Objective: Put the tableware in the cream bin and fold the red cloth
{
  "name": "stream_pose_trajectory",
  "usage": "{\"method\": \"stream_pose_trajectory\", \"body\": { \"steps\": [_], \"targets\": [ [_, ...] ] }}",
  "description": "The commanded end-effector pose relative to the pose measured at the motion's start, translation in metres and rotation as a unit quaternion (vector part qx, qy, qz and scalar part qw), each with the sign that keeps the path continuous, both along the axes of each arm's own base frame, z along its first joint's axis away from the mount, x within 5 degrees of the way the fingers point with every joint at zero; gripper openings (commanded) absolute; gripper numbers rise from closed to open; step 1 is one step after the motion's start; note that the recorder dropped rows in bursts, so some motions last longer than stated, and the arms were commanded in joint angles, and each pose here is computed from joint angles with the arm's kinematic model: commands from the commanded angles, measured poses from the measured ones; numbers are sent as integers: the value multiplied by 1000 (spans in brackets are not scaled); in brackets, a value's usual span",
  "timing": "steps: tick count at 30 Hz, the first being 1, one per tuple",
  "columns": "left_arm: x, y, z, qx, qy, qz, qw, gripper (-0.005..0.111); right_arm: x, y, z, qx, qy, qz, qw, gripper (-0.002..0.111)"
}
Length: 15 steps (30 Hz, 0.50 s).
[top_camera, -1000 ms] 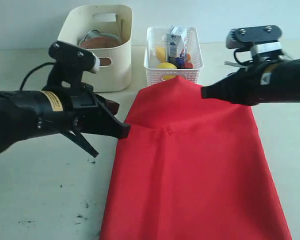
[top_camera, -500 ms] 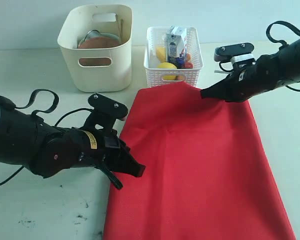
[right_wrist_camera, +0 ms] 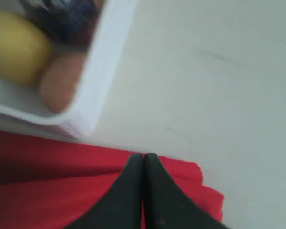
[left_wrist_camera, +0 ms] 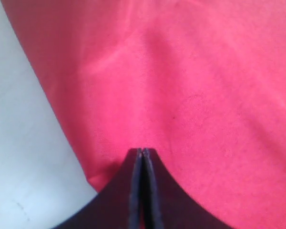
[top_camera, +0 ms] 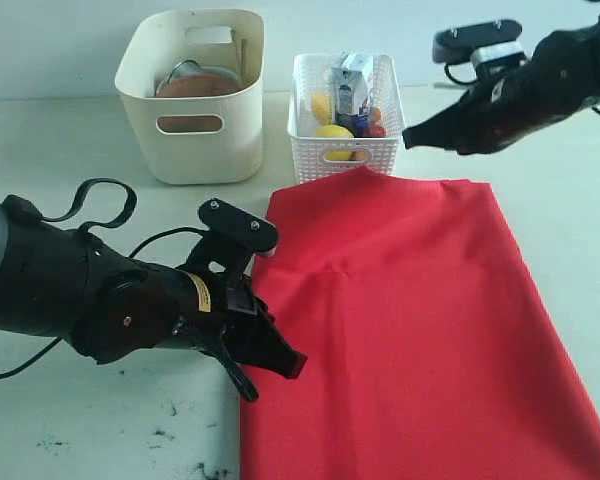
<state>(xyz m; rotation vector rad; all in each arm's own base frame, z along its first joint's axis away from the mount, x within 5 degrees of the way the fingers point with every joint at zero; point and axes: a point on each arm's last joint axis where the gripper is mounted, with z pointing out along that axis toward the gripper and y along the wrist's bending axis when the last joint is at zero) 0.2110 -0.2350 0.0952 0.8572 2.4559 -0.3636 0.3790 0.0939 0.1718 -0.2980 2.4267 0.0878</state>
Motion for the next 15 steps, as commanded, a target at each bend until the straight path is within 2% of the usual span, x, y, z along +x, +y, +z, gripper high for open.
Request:
{"method": "stream_pose_trajectory", "body": {
  "steps": [1,4,9,15],
  "targets": [
    [-13,7,-14,47,62,0,997,3,-27,37,32,9,-32,57,998,0],
    [-13,7,-14,48,61,-2,997,3,-37,64,17,-4,-3,98,995,0],
    [-13,6,-5,37,51,-2,998,3,-40,100,-33,-34,60,147,987,0],
    [-13,6,6,28,44,-3,999,3,-16,125,-62,-47,106,149,982,0]
  ]
}}
